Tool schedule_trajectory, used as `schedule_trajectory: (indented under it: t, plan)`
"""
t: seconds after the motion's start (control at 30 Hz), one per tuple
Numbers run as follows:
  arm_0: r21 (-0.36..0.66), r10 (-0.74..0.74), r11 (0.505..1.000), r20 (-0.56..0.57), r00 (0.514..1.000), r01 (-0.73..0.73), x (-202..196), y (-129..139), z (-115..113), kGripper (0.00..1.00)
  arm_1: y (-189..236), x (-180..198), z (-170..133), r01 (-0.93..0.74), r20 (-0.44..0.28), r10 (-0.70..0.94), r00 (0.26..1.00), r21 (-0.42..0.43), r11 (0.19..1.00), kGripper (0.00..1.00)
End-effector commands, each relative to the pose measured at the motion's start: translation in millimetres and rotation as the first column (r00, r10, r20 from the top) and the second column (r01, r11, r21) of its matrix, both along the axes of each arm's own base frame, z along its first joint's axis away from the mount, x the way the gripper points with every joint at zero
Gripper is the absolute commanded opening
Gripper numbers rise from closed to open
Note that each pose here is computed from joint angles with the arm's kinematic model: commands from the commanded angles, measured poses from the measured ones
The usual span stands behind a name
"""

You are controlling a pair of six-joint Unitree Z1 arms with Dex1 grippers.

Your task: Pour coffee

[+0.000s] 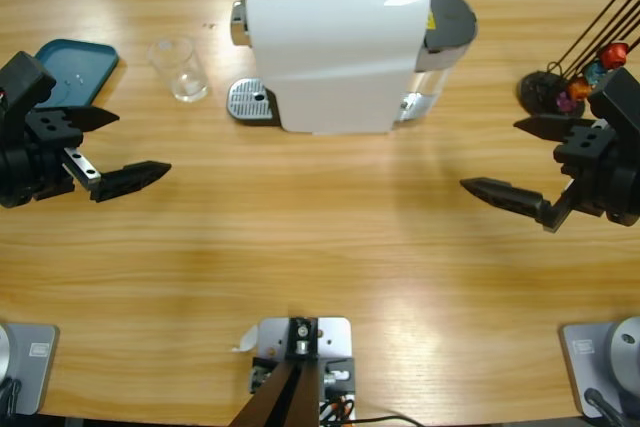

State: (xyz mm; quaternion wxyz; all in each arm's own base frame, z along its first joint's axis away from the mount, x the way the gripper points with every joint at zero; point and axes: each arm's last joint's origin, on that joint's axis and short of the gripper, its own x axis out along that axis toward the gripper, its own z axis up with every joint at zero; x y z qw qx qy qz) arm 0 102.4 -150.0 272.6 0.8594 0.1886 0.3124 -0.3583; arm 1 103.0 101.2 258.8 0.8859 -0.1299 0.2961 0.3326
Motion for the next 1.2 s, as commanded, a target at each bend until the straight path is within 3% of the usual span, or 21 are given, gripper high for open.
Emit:
schedule_trajectory:
  t: [0.03, 0.2, 0.33, 0.4, 0.47, 0.57, 0.7, 0.83, 0.93, 1.2]
  plan:
    - [0.049, -0.016, 0.999, -0.034, 0.999, 0.017, 1.1, -5.8, -9.3, 0.959, -0.4, -0.9, -10.3, 0.004, -0.017, -0.004, 1.000, -0.037, 0.999, 1.000]
    - [0.032, -0.014, 0.999, -0.025, 1.000, 0.014, -0.1, -3.7, 2.2, 0.959, -0.8, -1.4, -8.4, 0.009, -0.016, -0.009, 1.000, -0.023, 1.000, 1.000]
    - [-0.129, 0.078, 0.986, -0.222, 0.972, -0.109, 26.4, 0.9, 78.3, 0.945, -0.4, -1.6, -8.5, 0.004, -0.020, -0.004, 1.000, -0.021, 1.000, 1.000]
    - [-0.292, 0.112, 0.935, -0.290, 0.950, -0.199, 42.6, 6.4, 99.6, 0.916, -0.3, -1.2, -8.4, 0.006, -0.020, -0.006, 1.000, -0.022, 1.000, 1.000]
    - [-0.430, 0.144, 0.847, -0.379, 0.914, -0.312, 61.2, 10.3, 106.2, 0.882, -0.6, -1.5, -8.3, 0.005, -0.018, -0.005, 1.000, -0.022, 1.000, 1.000]
    - [-0.572, 0.018, 0.739, -0.510, 0.860, -0.355, 98.6, 5.6, 104.7, 0.876, -0.6, -1.4, -8.0, 0.005, -0.018, -0.005, 1.000, -0.021, 1.000, 1.000]
    - [-0.615, -0.067, 0.660, -0.619, 0.782, -0.431, 126.8, -10.5, 92.5, 0.849, -1.6, -2.3, -7.5, 0.005, -0.013, -0.005, 1.000, -0.018, 1.000, 1.000]
    - [-0.627, -0.209, 0.658, -0.684, 0.699, -0.417, 141.4, -25.9, 74.0, 0.849, -1.9, -2.6, -7.1, 0.005, -0.011, -0.005, 1.000, -0.015, 1.000, 1.000]
    - [-0.607, -0.210, 0.652, -0.721, 0.660, -0.456, 147.6, -29.8, 61.7, 0.839, -2.4, -3.1, -7.0, 0.004, -0.010, -0.005, 1.000, -0.014, 1.000, 1.000]
    - [-0.531, -0.092, 0.631, -0.775, 0.625, -0.566, 145.5, -19.5, 39.6, 0.807, -3.7, -4.3, -6.1, 0.005, -0.004, -0.005, 1.000, -0.008, 1.000, 1.000]
